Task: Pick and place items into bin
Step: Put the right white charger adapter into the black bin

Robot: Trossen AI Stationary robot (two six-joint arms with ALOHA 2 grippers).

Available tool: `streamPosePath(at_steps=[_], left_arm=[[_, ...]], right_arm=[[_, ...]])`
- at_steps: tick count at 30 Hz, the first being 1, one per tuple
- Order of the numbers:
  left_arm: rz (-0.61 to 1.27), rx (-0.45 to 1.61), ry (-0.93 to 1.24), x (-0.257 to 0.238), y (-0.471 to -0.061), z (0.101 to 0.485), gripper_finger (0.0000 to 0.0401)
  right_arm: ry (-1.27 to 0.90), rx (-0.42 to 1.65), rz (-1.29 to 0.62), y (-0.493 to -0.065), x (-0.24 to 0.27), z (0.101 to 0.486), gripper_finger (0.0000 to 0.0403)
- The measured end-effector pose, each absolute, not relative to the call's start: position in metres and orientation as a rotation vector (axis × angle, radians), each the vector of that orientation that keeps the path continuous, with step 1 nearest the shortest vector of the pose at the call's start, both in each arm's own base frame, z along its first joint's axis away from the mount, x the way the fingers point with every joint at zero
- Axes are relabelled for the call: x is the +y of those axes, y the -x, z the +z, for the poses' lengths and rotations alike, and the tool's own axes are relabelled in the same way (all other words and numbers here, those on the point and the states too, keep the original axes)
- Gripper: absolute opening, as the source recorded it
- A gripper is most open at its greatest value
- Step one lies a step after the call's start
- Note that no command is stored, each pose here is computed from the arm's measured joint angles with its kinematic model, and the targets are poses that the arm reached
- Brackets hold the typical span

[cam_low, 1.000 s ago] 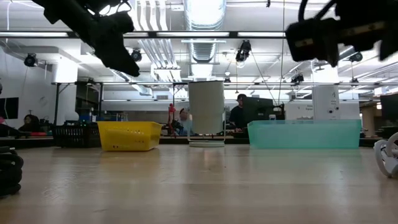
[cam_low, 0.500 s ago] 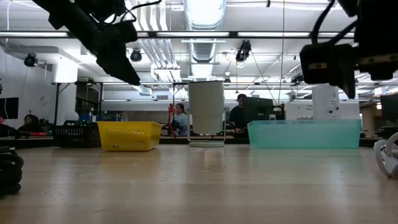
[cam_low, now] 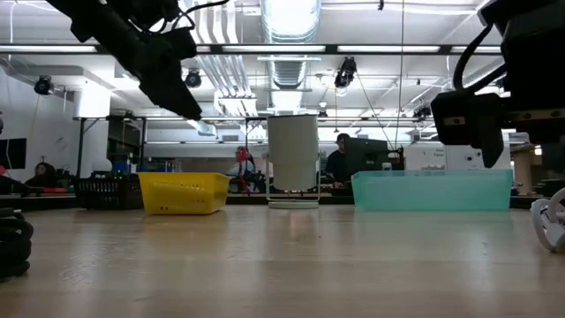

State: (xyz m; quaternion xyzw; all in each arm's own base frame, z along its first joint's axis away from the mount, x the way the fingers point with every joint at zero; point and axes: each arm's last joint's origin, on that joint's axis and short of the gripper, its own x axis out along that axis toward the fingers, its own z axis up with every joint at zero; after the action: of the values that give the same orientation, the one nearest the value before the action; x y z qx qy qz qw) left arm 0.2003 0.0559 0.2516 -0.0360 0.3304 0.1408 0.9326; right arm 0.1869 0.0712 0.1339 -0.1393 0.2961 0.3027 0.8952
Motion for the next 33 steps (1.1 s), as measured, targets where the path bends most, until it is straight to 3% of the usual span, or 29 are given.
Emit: streamPosePath(at_steps=[8, 16, 23, 27, 33], left_arm=[[0.289, 0.672, 0.074, 0.056, -0.201, 0.252, 0.0243], [0.289, 0.674, 0.073, 0.056, -0.201, 0.252, 0.0243], [0.288, 0.678, 0.073, 0.056, -0.200, 0.251, 0.0243], [0.288, 0.678, 0.073, 0.056, -0.200, 0.251, 0.0243], [0.288, 0.679, 0.073, 0.056, -0.200, 0.251, 0.0243]], right_arm=[[0.248, 0.613, 0.613, -0.205, 0.078, 0.133, 0.0215], [0.256, 0.857, 0.681, -0.230, 0.089, 0.124, 0.0215], [0.301, 0.897, 0.745, -0.235, 0.091, 0.112, 0.0209], [0.332, 0.908, 0.709, -0.237, 0.091, 0.108, 0.0176], [0.366, 0.898, 0.689, -0.236, 0.089, 0.113, 0.0077]])
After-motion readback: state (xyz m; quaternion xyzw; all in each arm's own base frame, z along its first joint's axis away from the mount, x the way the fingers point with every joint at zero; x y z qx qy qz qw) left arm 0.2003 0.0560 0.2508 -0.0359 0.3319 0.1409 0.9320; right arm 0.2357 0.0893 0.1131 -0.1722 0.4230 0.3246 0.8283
